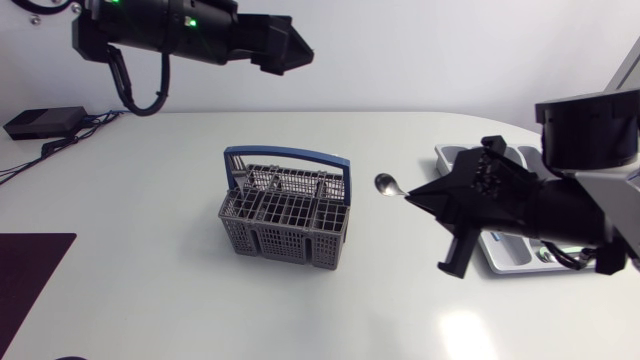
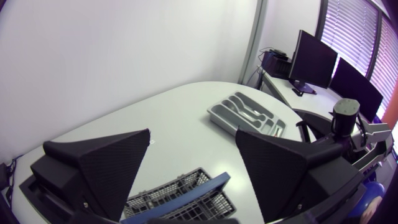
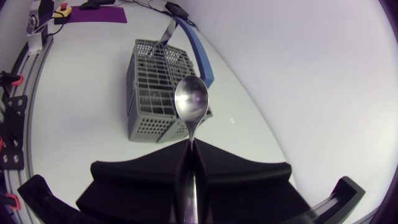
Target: Unload the cutlery basket into the drawer organizer.
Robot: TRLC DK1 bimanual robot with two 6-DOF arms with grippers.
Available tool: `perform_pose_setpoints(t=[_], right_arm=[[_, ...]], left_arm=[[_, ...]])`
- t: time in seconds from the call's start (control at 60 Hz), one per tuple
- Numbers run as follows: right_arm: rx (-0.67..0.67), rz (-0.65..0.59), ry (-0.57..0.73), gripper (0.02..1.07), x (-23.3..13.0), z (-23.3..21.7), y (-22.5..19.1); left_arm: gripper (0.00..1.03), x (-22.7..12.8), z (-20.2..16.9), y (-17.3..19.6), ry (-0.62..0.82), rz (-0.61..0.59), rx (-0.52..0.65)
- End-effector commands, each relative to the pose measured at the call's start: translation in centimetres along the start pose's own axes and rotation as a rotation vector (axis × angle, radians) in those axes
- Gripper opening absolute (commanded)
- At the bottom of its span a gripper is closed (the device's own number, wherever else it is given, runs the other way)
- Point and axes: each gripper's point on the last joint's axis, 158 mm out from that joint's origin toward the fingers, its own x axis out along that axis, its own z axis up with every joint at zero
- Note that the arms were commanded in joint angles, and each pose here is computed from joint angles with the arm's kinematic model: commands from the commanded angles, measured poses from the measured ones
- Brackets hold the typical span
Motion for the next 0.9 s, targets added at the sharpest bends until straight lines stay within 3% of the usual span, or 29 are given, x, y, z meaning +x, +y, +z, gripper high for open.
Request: perform_pose_setpoints(t=[0.0,0.45,0.883], right_arm=[[-0.001,0.001,0.009,0.08,-1.3,-1.3,-1.8],[0.014,0.120,0.161,0.08,-5.0,-15.3,-5.0],[-0.034,0.213,0.274,0.08,-8.9,-28.6,-9.1]], left_arm=[[0.98,-1.4,-0.1,1.4,-0.004,0.034,0.030],[0.98,-4.7,-6.8,7.5,0.108,0.226,0.160],[0.98,-5.1,-12.0,7.4,0.195,0.231,0.244]])
